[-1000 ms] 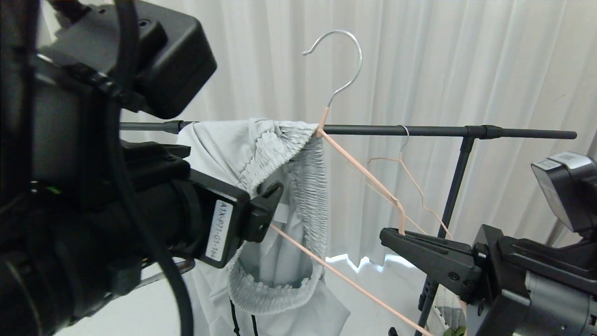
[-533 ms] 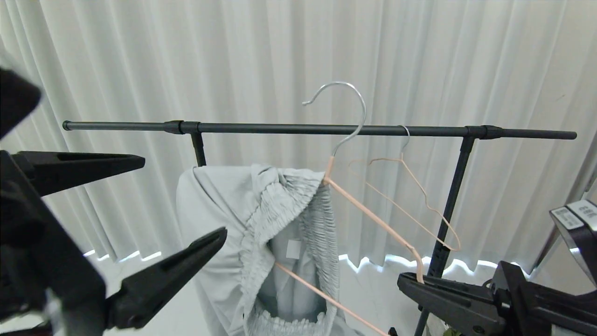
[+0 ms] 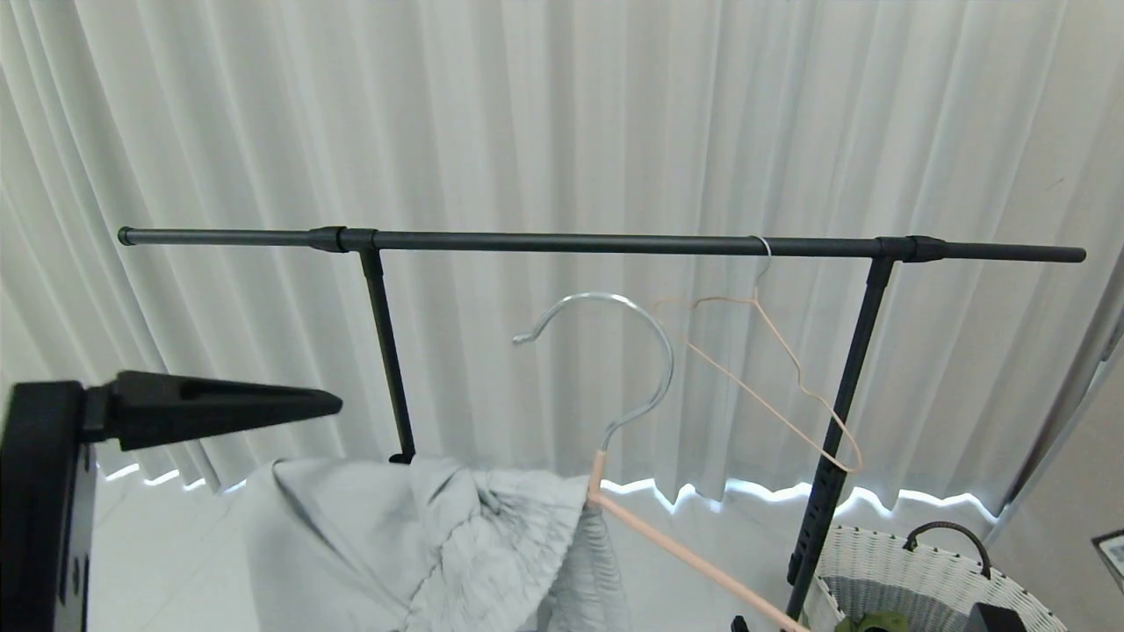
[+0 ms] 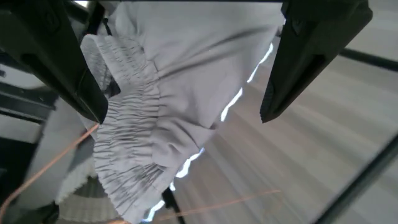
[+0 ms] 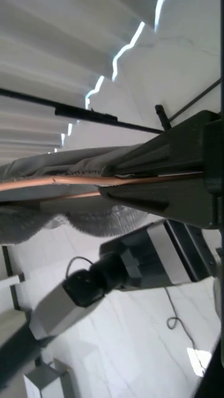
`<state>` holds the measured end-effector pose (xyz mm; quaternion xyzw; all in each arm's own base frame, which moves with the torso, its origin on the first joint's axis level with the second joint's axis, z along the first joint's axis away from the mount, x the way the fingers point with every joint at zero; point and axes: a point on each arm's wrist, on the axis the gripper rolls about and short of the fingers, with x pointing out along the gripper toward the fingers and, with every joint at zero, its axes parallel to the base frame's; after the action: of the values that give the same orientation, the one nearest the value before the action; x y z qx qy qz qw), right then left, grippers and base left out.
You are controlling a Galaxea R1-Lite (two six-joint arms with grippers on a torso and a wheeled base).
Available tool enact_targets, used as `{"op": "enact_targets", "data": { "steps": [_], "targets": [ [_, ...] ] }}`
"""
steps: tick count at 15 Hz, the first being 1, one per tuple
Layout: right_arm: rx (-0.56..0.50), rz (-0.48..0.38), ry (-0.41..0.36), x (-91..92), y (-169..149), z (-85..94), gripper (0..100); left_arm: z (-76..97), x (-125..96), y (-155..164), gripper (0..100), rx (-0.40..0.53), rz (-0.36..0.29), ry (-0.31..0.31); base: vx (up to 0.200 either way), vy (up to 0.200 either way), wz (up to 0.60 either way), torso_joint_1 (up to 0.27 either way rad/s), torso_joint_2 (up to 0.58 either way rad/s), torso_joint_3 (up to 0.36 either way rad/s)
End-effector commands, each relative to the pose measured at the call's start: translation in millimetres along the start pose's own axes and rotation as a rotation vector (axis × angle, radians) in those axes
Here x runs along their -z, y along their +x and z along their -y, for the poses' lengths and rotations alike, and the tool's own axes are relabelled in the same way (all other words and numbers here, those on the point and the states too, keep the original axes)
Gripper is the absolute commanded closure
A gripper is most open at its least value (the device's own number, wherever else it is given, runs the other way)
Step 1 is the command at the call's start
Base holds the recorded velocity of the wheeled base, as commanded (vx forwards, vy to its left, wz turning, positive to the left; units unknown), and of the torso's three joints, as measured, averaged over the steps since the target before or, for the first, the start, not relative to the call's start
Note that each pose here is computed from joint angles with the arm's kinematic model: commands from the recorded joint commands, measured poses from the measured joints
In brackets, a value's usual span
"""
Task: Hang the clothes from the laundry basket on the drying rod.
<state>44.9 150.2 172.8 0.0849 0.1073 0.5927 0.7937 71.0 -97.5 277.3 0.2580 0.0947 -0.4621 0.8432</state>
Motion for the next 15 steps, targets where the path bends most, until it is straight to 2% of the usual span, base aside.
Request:
{"op": "enact_targets", "data": {
  "steps": [1, 3, 7, 12, 15],
  "targets": [
    [-0.024, -0.010, -0.001, 3.7, -4.0, -3.1, 100, 4.7, 10.6, 10.1, 0, 0.054, -0.045, -0.003, 0.000, 0.000, 0.00, 0.000, 0.00, 0.000],
    [-0.042, -0.019, -0.003, 5.9, -5.6, -5.6, 100, 9.3, 19.7, 19.1, 0, 0.122, -0.071, -0.013, 0.000, 0.000, 0.00, 0.000, 0.00, 0.000],
    [-0.062, -0.026, -0.002, 7.8, -7.5, -7.9, 100, 5.5, 18.1, 29.7, 0, 0.128, -0.055, -0.038, 0.000, 0.000, 0.00, 0.000, 0.00, 0.000],
    [-0.095, -0.041, -0.006, 10.3, -8.3, -10.8, 100, 12.7, 36.7, 34.3, 0, 0.211, -0.095, -0.057, 0.000, 0.000, 0.00, 0.000, 0.00, 0.000],
    [-0.135, -0.055, -0.016, 11.4, -8.7, -11.5, 100, 13.4, 37.2, 37.1, 0, 0.237, -0.098, -0.060, 0.000, 0.000, 0.00, 0.000, 0.00, 0.000]
  ]
}}
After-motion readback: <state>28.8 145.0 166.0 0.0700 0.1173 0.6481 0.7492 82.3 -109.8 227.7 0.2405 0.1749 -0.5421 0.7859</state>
